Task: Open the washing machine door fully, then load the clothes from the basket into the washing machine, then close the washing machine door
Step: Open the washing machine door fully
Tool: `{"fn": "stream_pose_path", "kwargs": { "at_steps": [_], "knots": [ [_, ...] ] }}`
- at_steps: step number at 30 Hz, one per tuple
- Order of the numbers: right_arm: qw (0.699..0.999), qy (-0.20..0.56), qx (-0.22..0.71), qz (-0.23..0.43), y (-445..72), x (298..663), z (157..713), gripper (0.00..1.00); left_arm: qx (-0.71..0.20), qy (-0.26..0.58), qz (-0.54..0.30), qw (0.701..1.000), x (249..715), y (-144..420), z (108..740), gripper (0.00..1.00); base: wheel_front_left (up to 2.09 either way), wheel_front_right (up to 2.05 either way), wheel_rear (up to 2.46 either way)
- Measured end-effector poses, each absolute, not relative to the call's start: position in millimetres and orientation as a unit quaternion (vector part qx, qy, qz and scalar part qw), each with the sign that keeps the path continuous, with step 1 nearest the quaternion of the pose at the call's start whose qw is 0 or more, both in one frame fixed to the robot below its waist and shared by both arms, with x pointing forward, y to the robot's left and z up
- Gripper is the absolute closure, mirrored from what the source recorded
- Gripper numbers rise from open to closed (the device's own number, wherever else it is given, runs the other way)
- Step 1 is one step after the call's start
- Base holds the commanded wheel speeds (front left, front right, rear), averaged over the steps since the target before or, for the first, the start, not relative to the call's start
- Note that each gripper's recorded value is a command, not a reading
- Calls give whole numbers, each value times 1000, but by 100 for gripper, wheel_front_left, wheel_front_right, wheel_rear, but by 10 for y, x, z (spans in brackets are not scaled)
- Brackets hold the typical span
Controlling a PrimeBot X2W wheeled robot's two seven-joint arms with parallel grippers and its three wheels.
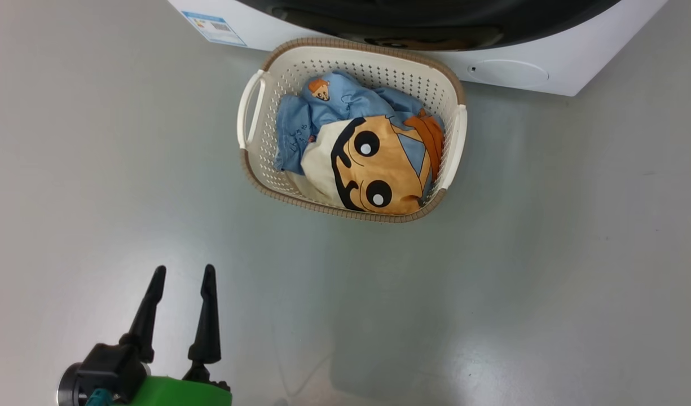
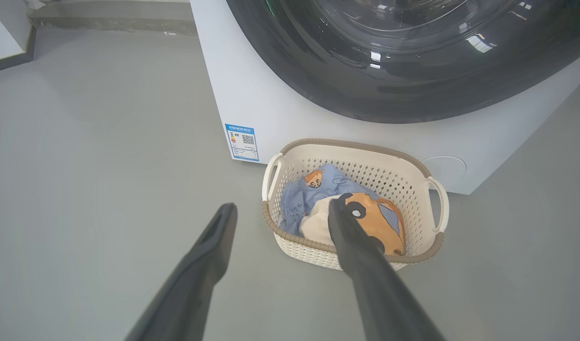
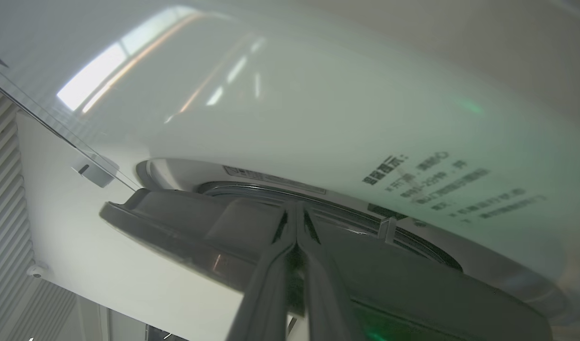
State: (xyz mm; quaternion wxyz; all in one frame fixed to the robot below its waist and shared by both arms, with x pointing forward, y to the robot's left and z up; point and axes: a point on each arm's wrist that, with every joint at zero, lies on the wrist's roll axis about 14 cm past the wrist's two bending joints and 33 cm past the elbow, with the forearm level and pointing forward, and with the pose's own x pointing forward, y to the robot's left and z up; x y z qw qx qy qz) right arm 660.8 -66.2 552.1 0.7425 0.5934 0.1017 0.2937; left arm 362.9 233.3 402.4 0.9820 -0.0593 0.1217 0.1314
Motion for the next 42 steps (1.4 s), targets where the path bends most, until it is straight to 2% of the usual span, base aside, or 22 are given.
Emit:
{"fn": "stream_pose_path", "kwargs": {
  "at_steps": [24,42],
  "knots": [
    [749,123,568,318,-507,6751,5395,100,-61,138,151,977,3578,2367,3941,0,0,0,0],
    [752,154,534,354,-412,6636,5434,100,-64,149,149,975,3602,2335,3850,0,0,0,0]
  ]
}}
